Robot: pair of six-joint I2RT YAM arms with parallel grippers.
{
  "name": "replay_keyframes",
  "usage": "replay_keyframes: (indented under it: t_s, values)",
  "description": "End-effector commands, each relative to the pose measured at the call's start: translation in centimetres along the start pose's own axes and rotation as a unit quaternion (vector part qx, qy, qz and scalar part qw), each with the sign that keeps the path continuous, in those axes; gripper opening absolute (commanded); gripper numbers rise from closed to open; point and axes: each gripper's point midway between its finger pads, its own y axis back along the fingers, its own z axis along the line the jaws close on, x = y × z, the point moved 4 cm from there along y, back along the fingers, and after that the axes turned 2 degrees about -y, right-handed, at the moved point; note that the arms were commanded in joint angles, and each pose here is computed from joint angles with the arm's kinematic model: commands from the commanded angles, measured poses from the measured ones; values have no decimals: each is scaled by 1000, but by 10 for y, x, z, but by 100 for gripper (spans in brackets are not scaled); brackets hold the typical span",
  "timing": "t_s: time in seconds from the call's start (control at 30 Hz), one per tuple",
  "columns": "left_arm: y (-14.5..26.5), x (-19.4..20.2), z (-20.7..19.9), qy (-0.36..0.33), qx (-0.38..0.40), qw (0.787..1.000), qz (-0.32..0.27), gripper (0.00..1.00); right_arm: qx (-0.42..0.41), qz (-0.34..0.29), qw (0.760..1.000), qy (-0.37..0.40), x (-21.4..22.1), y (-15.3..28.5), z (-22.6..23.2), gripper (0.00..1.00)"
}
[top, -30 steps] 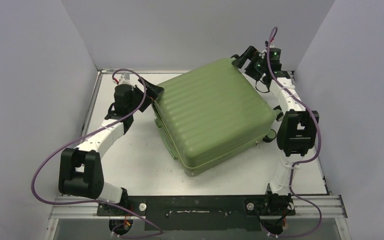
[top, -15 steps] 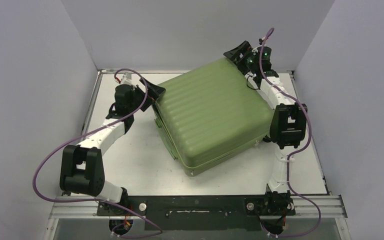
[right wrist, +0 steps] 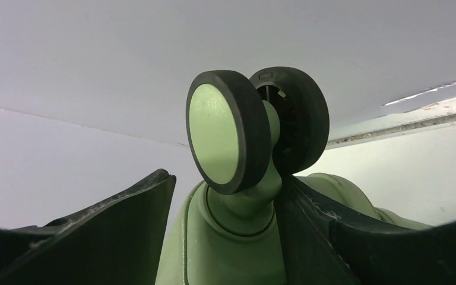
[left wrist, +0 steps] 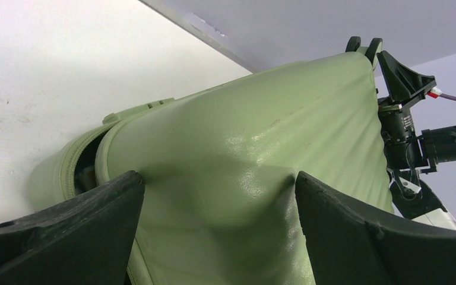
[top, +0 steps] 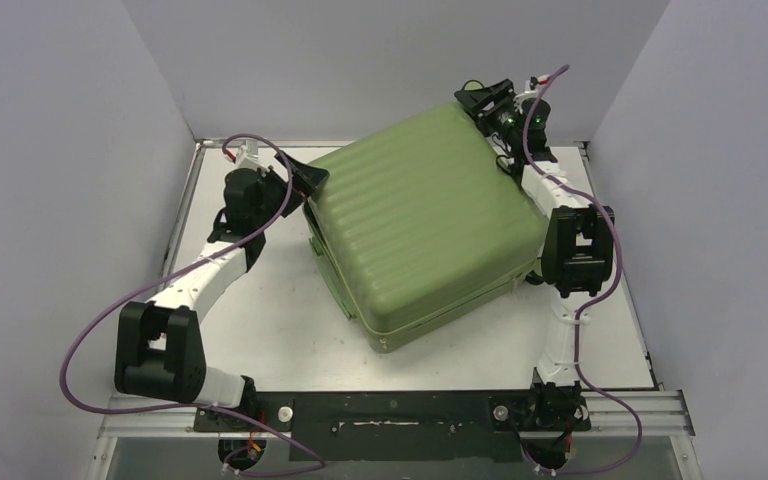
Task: Pack the luggage
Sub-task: Move the luggage to the center of the board.
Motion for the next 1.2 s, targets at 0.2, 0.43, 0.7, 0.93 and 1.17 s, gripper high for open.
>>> replay_keyframes:
  t_s: [0.2,0.43,0.7,0.93,1.17]
  values:
    - [58,-30,-147,-62,229,969,-60,93,-218,87,971,40,39,34,127,60]
    - [78,-19,-131,-82,186,976,-74,93,-199,94,975,35,46,36,113,60]
    - [81,5,-89,-93,125,986,-57,93,-136,97,986,25,51,31,69,65]
    - [90,3,-67,-124,75,986,-77,96,-54,66,995,54,32,37,47,80]
    - [111,-9,-54,-178,21,979,-99,97,47,-53,988,138,-28,63,63,90]
